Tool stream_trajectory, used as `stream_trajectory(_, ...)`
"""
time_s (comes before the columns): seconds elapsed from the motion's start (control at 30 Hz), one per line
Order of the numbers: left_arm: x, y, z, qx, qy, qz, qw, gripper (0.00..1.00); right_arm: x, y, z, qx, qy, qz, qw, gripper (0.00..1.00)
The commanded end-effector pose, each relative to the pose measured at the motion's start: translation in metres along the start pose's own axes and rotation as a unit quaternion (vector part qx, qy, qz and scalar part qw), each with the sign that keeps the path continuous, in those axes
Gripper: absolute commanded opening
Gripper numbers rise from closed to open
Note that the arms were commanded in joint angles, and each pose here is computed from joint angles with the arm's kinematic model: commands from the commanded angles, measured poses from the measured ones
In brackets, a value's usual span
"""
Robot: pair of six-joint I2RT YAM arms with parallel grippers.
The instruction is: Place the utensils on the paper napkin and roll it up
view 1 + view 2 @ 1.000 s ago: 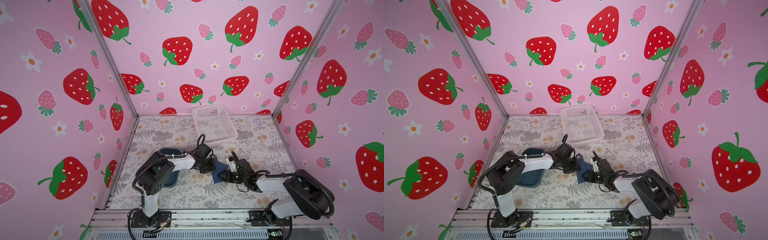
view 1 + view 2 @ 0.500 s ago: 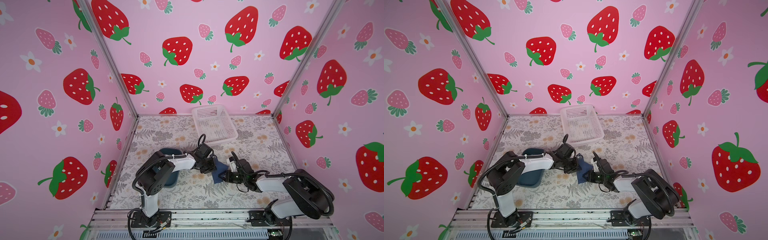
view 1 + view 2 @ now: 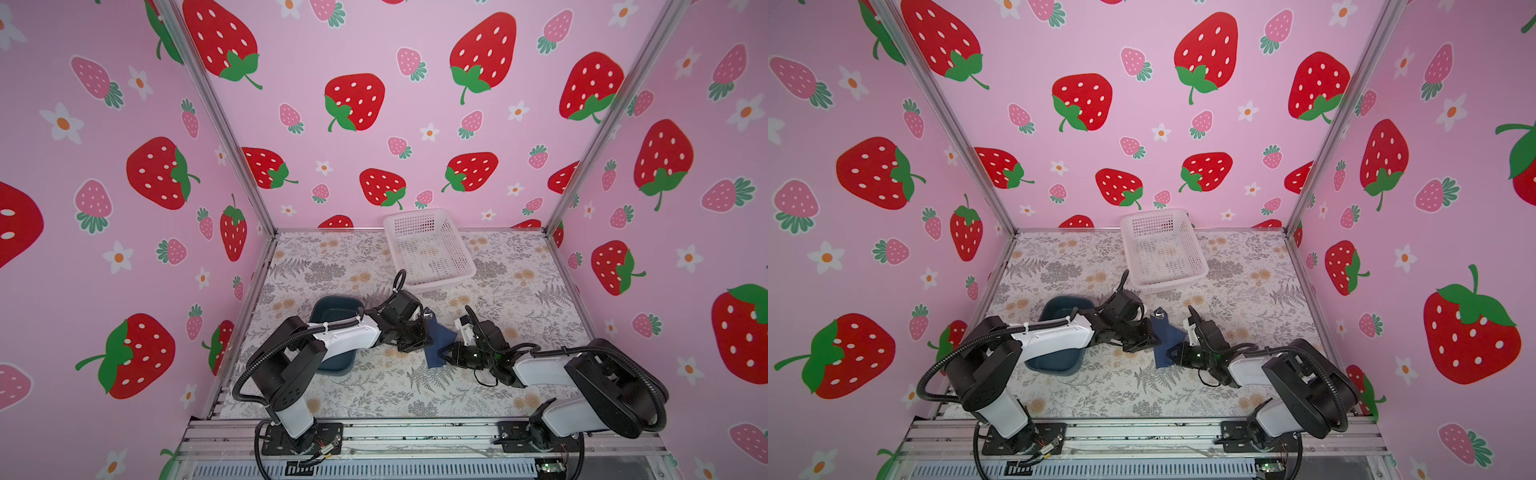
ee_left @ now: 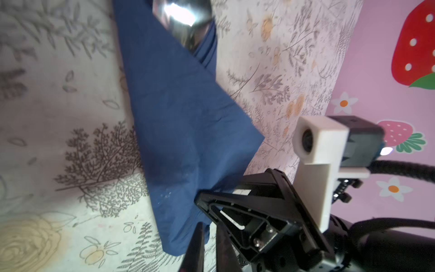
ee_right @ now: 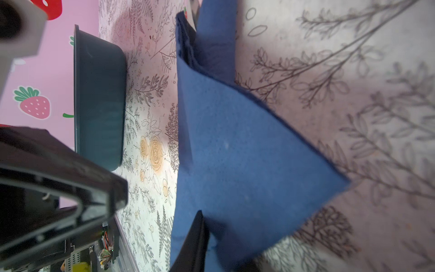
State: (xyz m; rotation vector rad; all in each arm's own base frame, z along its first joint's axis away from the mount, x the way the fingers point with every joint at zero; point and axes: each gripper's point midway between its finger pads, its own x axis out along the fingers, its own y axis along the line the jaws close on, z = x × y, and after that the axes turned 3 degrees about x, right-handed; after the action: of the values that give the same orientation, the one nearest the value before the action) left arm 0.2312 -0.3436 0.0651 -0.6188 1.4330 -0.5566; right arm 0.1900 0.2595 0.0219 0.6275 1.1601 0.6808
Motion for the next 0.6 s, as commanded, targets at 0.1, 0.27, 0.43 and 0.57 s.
stream_trajectory(0.1, 0.012, 0.004, -0.029, 0.002, 0.049, 0.002, 0.999, 0.09, -0.002, -0.017, -0.013, 0.021, 0.01, -0.026, 0.999, 0.18)
stream_trajectory(0.27, 0.014, 0.012, -0.037, -0.006, 0.055, 0.023, 0.998, 0.08, -0.003, -0.018, -0.013, 0.023, 0.009, -0.027, 0.999, 0.18)
stream_trajectory(0.43, 0.01, 0.024, -0.044, -0.006, 0.061, 0.046, 0.997, 0.07, -0.004, -0.019, -0.014, 0.023, 0.008, -0.029, 0.999, 0.19)
stream_trajectory(0.57, 0.013, 0.019, -0.044, -0.003, 0.063, 0.034, 0.997, 0.07, -0.002, -0.02, -0.014, 0.023, 0.009, -0.029, 0.999, 0.19)
